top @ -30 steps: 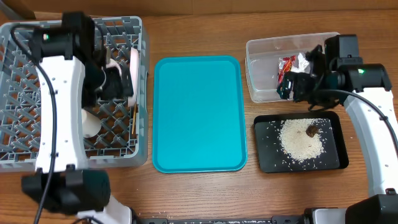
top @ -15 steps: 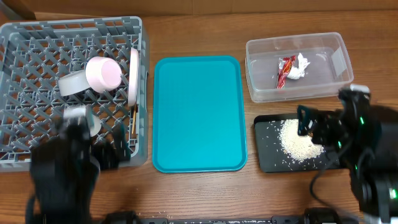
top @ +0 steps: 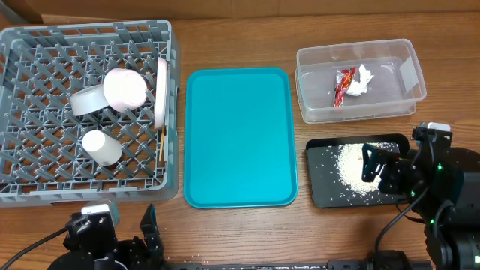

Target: Sort waste into correct bins and load items into the dishwasher

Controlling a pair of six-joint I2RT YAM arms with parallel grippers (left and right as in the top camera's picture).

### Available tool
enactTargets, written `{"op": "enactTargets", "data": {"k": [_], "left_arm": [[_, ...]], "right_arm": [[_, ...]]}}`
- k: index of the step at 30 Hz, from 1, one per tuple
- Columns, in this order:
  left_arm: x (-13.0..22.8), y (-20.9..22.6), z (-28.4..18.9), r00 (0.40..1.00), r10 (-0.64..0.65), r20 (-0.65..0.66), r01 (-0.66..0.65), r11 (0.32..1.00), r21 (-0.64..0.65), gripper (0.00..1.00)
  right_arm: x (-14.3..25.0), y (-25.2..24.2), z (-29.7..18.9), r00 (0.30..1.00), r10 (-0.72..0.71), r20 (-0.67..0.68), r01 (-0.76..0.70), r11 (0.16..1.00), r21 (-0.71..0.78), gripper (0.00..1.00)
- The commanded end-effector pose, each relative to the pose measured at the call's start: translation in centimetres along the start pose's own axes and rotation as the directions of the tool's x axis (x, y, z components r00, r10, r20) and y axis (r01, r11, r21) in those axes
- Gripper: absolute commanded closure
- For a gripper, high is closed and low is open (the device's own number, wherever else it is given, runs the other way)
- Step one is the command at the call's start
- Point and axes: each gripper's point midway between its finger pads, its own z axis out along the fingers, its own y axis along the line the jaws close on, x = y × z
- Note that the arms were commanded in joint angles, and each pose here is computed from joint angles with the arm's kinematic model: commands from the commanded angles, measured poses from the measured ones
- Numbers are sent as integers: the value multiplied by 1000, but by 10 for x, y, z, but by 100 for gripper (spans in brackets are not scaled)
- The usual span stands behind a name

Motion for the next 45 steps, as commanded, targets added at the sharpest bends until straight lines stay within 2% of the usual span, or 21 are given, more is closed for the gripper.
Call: {"op": "enactTargets", "data": {"k": [1,7,12,16,19,26,28,32,37,45], "left_arm": [[2,-2,1,1000,17,-2,-17,1000,13,1],[2,-2,1,1000,17,-2,-17,1000,13,0],[2,-2,1,1000,17,-2,-17,1000,13,0],[2,-2,1,1000,17,-2,-17,1000,13,0],[2,-2,1,1000,17,-2,-17,1000,13,0],[2,-2,1,1000,17,-2,-17,1000,13,0],[2,-2,1,1000,17,-2,-17,1000,13,0],[2,-2,1,1000,17,-2,-17,1000,13,0],[2,-2,1,1000,17,-2,-17,1000,13,0],[2,-2,1,1000,17,-2,-17,1000,13,0]], "right_arm": [[1,-3,1,1000,5,0,-5,1000,12,0],[0,-8,-2,999,-24,22,23,999,42,0],[-20,-2,-16,969,-52,241,52,999,5,0],[-29,2,-24,881,-61,470,86,996,-32,0],[-29,3,-24,780,-59,623,120,991,-55,0],[-15,0,-8,585,-38,810,172,982,-79,0],[-9,-2,2,565,-35,825,177,981,-79,0],[8,-11,29,611,-42,790,157,985,-70,0],[51,-26,75,786,-59,616,114,992,-50,0],[48,-27,73,780,-59,623,110,993,-43,0]]}}
